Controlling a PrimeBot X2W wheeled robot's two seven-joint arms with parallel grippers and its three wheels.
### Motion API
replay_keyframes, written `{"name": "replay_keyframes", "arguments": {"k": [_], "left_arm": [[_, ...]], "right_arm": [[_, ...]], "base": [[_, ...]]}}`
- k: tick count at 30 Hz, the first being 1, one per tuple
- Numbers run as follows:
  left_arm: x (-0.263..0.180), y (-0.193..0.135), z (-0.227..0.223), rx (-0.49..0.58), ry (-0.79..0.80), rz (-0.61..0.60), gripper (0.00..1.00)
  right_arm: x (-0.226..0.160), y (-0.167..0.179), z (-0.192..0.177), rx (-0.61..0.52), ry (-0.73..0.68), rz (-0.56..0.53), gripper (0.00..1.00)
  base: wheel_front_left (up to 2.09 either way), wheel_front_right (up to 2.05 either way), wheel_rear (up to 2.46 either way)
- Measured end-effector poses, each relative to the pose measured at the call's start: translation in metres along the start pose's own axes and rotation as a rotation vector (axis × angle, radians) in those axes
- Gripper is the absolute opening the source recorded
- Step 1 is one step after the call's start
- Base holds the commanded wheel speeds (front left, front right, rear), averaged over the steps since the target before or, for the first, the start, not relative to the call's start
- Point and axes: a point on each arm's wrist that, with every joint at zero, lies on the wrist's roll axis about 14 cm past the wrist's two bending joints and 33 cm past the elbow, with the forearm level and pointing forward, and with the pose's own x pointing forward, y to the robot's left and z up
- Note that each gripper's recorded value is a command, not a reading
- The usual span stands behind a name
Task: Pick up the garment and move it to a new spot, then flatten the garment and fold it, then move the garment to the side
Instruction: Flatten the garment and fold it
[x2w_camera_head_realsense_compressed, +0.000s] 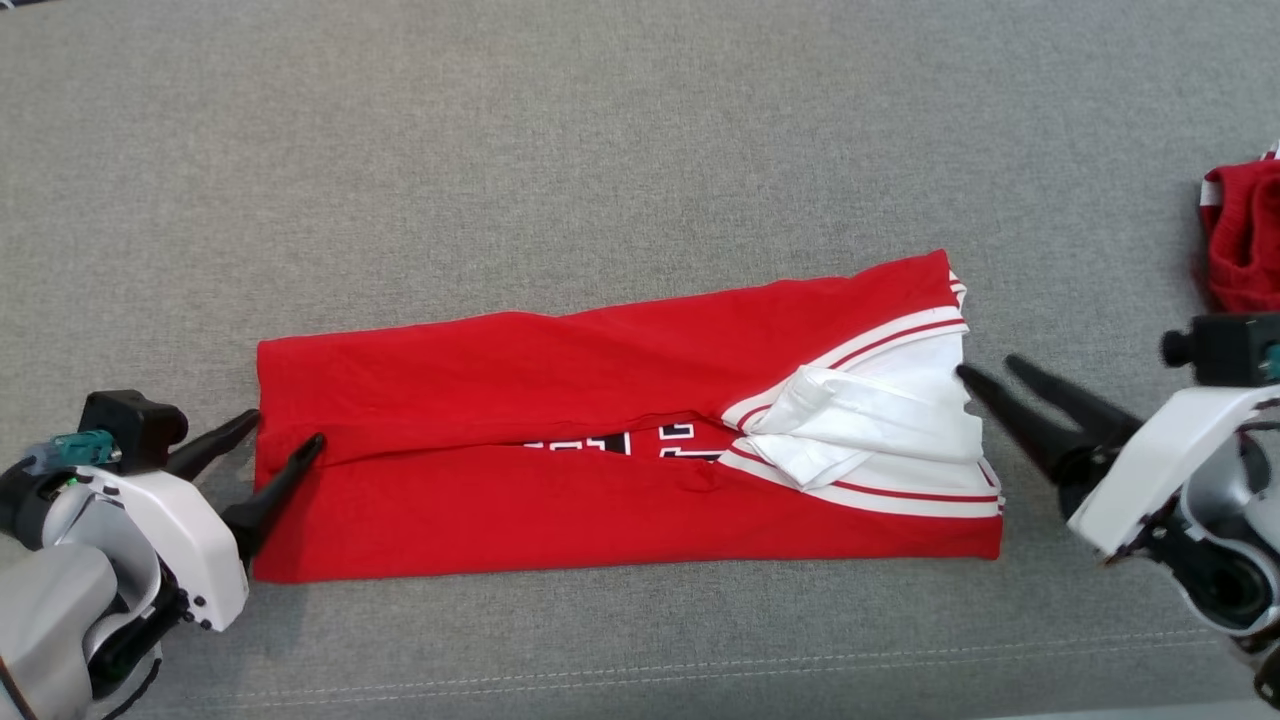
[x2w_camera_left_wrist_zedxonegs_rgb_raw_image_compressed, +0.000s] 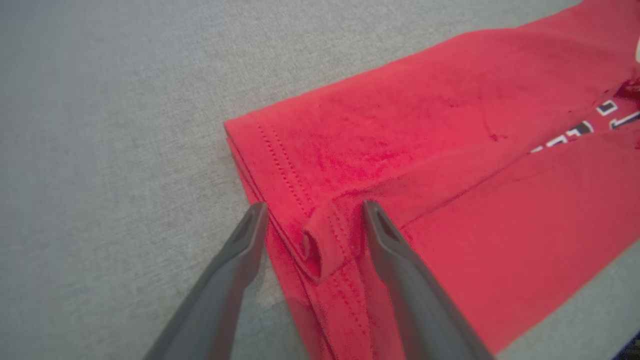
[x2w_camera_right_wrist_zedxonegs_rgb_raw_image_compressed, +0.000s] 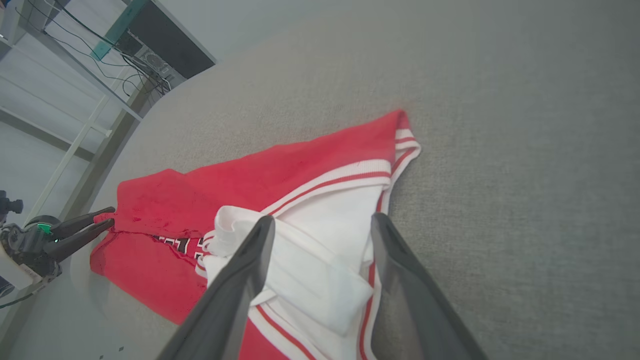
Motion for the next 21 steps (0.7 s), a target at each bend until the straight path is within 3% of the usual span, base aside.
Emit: {"name": "replay_keyframes", "arguments": {"k": [7, 21], "left_arm": [[-0.011, 0.018, 0.048, -0.017, -0.166, 0.087, 1.0], [-0.05, 0.018, 0.072, -0.049, -0.391, 0.219, 1.0]], "right_arm": [[-0.017, -0.026, 0.058, -0.077, -0.262, -0.102, 1.0], [-0.007, -0.022, 0.056, -0.176, -0.381, -0.167, 1.0]], "base": [[0.0, 0.0, 0.0], [0.0, 0.0, 0.0]]}}
